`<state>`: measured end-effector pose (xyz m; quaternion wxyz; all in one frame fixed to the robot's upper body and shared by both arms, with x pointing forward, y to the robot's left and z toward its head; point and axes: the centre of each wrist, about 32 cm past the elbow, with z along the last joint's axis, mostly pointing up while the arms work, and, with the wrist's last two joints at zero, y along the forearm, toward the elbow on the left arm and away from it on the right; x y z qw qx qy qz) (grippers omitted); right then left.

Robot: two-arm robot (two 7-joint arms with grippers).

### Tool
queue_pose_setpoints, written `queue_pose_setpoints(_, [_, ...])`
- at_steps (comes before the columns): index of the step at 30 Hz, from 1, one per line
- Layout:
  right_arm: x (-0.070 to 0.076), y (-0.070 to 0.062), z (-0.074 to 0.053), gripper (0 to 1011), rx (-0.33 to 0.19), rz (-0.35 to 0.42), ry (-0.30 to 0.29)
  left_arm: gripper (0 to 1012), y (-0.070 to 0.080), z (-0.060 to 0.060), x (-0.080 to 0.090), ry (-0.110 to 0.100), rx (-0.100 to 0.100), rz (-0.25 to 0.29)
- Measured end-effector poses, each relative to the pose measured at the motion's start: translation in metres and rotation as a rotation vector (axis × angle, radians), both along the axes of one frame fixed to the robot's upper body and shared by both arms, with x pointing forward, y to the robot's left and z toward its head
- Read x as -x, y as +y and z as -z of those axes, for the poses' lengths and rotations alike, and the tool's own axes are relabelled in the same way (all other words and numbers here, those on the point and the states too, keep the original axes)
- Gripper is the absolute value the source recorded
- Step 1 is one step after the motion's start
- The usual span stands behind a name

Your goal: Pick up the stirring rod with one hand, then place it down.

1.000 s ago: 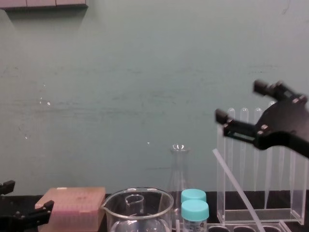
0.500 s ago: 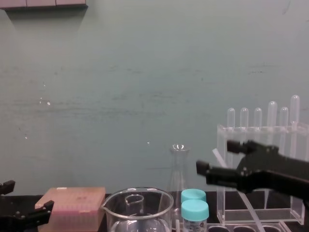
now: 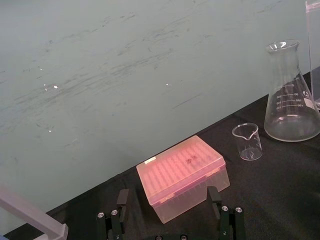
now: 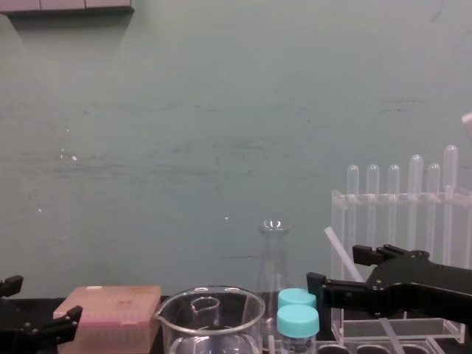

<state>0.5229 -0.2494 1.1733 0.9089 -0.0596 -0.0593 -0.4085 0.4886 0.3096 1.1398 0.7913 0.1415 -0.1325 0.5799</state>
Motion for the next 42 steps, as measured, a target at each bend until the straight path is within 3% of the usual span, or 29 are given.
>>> queue_pose_setpoints(20, [0.0003, -0.0002, 0.0002, 981, 0.003, -0.001, -0.002, 1000, 0.0, 0.0, 0.0, 0.0, 0.0, 0.0])
queue_pose_setpoints(28, [0.0004, -0.0003, 0.0002, 788, 0.005, -0.001, -0.002, 1000, 0.0, 0.0, 0.0, 0.0, 0.0, 0.0])
queue_pose_setpoints(42, [0.0004, -0.0003, 0.0, 320, 0.004, -0.001, -0.003, 1000, 0.0, 0.0, 0.0, 0.0, 0.0, 0.0])
